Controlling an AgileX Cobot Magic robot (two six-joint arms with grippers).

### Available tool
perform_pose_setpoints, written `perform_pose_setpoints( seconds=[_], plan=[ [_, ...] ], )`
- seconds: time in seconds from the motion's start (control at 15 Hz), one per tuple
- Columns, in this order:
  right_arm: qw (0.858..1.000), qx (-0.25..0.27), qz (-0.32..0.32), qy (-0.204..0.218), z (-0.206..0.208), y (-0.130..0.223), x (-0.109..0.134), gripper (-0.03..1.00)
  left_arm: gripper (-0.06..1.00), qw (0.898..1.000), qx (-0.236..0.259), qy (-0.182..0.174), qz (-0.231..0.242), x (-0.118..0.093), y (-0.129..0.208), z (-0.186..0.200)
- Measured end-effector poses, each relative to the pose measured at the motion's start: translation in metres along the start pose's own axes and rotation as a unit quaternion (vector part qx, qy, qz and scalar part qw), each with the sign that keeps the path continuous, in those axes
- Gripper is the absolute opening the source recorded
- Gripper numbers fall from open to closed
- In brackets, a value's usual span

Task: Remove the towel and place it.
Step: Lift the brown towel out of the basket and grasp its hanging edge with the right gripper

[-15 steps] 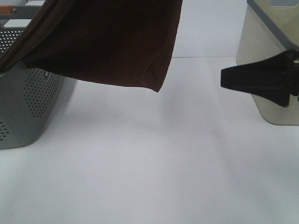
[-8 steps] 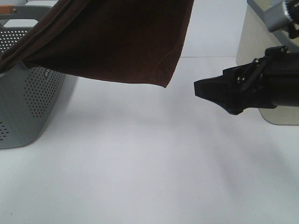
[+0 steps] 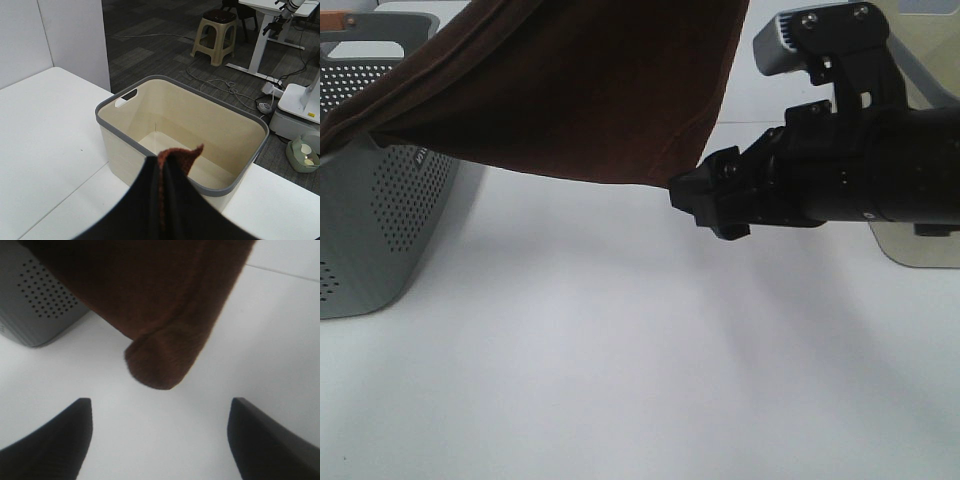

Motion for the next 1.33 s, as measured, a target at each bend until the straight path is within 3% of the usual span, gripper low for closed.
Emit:
perform_pose_setpoints(
  seconds=[0.47,0.6,0.8,0.93,1.2,1.33],
  plan=[
    [0.999,0.027,-0.034,0.023,-0.052,-0.013,0.002,0.71,0.0,1.0,0.0,0.0,0.0,0.0,0.0,0.0],
    [0.997,0.014,-0.047,0.067,-0.054,-0.018,-0.008,0.71,0.0,1.0,0.0,0.0,0.0,0.0,0.0,0.0],
    [0.983,-0.005,-0.052,0.174,-0.05,-0.021,-0.033,0.71,0.0,1.0,0.0,0.0,0.0,0.0,0.0,0.0],
    [0.977,-0.01,-0.043,0.208,-0.047,-0.022,-0.041,0.71,0.0,1.0,0.0,0.0,0.0,0.0,0.0,0.0],
    [0.982,-0.015,-0.012,0.19,-0.04,-0.029,-0.036,0.71,0.0,1.0,0.0,-0.001,0.0,0.0,0.0,0.0],
    [0.991,-0.029,-0.004,0.132,-0.031,-0.038,-0.021,0.71,0.0,1.0,0.002,-0.008,-0.009,0.002,0.0,0.0]
  ],
)
Point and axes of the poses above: a point on each arm's last joint axis where the gripper is mounted, z pointing back along that axis away from the gripper, x along the wrist's bending axis when the last joint is at zero, y = z × x, the point moved 3 cm from there along -z, pointing out along that axis toward the gripper, and after that the axes turned 12 degrees about -z, right-handed, at the moved point
